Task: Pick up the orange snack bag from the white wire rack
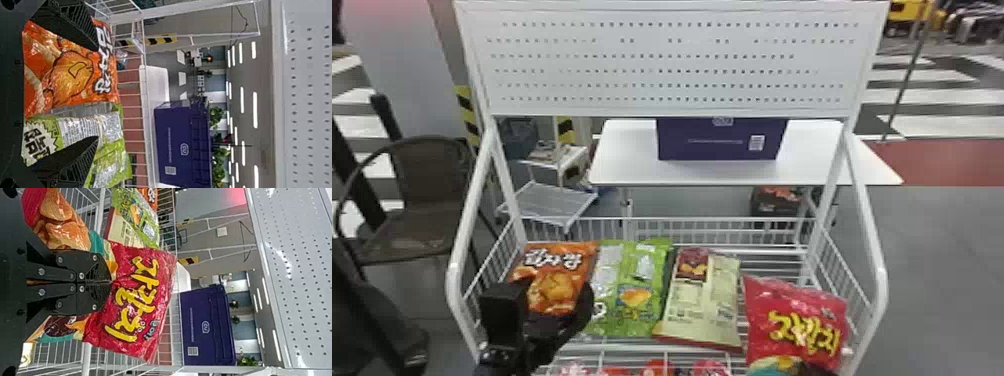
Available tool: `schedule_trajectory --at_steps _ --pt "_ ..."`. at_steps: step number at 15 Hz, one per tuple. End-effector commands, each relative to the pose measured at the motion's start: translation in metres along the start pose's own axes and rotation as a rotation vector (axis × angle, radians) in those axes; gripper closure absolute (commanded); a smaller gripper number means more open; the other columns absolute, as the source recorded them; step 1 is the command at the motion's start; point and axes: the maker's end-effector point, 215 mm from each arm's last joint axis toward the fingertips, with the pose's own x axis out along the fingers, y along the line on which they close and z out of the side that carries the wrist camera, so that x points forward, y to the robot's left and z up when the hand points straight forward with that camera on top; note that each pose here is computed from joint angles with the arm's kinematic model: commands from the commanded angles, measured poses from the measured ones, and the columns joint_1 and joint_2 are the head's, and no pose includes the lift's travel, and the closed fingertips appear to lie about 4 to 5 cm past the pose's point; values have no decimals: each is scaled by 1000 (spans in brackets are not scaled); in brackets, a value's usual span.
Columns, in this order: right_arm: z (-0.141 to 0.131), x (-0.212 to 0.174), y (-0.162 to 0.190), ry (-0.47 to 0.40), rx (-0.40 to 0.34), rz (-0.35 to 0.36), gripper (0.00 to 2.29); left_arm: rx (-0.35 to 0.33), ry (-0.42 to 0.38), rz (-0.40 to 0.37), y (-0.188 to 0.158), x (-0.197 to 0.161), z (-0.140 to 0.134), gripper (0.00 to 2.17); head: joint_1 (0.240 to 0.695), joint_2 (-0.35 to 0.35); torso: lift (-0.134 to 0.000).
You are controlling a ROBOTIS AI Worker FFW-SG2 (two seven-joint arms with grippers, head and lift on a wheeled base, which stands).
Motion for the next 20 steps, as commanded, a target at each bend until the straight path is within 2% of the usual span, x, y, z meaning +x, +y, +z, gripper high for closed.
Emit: schedule_trajectory --at_steps 1,6,8,9,14,17,20 --pt "-1 0 0 2 -2 -1 2219 15 50 10 12 19 -13 83 499 0 0" --pt "0 -2 -7 3 -8 -11 2219 7 100 35 32 42 -33 97 499 0 0" --pt "-1 -2 -7 4 -8 -11 2219 4 110 38 35 45 -37 191 499 0 0" --pt "-1 -1 -7 3 -8 -11 2219 4 110 38 36 45 -37 313 499 0 0" --pt "0 -2 -8 3 -13 -10 2219 -6 123 35 34 40 -45 1609 499 0 0" --pt "1 -2 -7 1 -12 -5 2219 -8 122 38 34 36 -46 1663 499 0 0" --pt "3 0 -8 -3 -10 -7 2219 -13 81 65 39 23 -30 1663 499 0 0"
